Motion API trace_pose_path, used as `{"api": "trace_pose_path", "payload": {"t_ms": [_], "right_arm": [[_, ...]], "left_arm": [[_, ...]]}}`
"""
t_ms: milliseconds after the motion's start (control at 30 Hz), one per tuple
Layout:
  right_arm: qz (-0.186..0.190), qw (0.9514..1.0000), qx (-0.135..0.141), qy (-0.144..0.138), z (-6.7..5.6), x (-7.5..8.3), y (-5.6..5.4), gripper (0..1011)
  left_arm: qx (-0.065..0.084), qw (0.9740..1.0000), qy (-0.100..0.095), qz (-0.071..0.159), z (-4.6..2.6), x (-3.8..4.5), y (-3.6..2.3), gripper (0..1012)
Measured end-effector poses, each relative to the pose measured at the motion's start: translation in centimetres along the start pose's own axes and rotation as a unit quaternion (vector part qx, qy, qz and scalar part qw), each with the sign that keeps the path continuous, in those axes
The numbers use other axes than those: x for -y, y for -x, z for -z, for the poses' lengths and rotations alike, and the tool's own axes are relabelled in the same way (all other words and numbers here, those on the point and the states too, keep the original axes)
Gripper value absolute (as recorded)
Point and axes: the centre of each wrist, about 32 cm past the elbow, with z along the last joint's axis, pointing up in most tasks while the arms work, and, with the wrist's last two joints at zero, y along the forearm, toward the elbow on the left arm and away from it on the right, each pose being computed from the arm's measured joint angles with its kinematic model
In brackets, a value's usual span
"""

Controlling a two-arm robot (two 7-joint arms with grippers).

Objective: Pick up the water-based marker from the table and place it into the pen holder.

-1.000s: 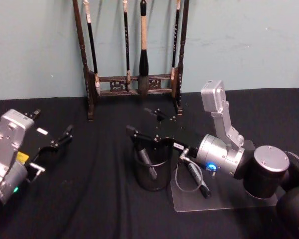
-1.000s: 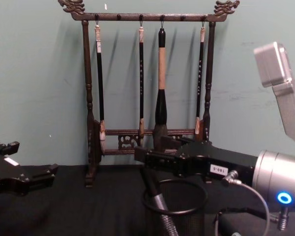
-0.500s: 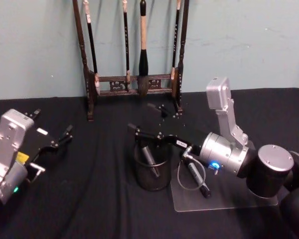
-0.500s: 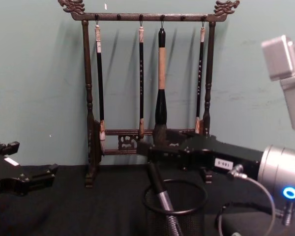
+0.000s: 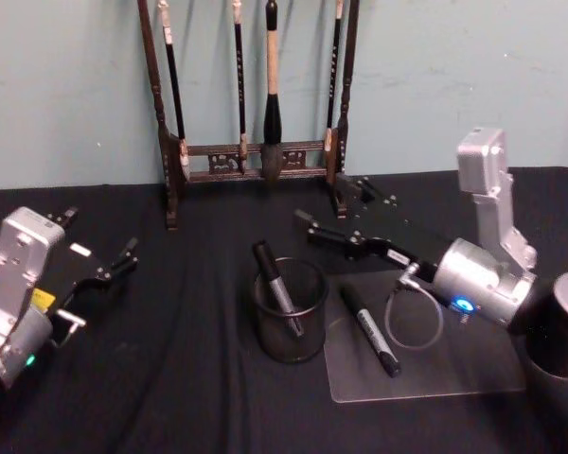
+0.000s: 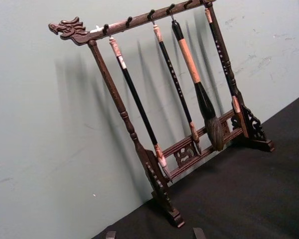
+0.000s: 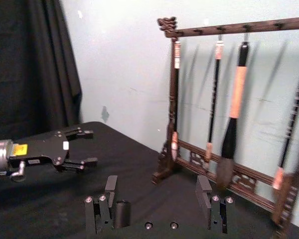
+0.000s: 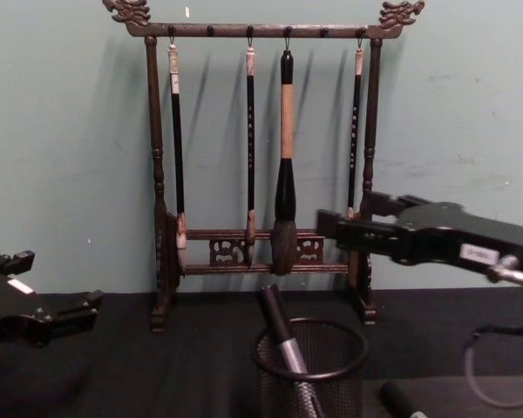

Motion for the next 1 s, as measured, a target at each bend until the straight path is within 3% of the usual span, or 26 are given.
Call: {"api": "trace_pose_path", "payload": {"t_ms": [333,533,1000], "right_arm": [[0.044,0.9984,-0.002,0.037,-0.6,3.9,-0.2,1002],[0.057,0.9943,-0.023,0.087,-0.4,5.4,-0.4,1002],[0.024,0.9818,-0.035,0.185,0.7,5.1,-0.8,1002]], "left_arm": [[0.0,1.0,0.0,0.0,0.0,0.0,0.0,1001],[0.0,1.0,0.0,0.0,0.0,0.0,0.0,1001],[0.0,1.0,0.0,0.0,0.0,0.0,0.0,1001]]}}
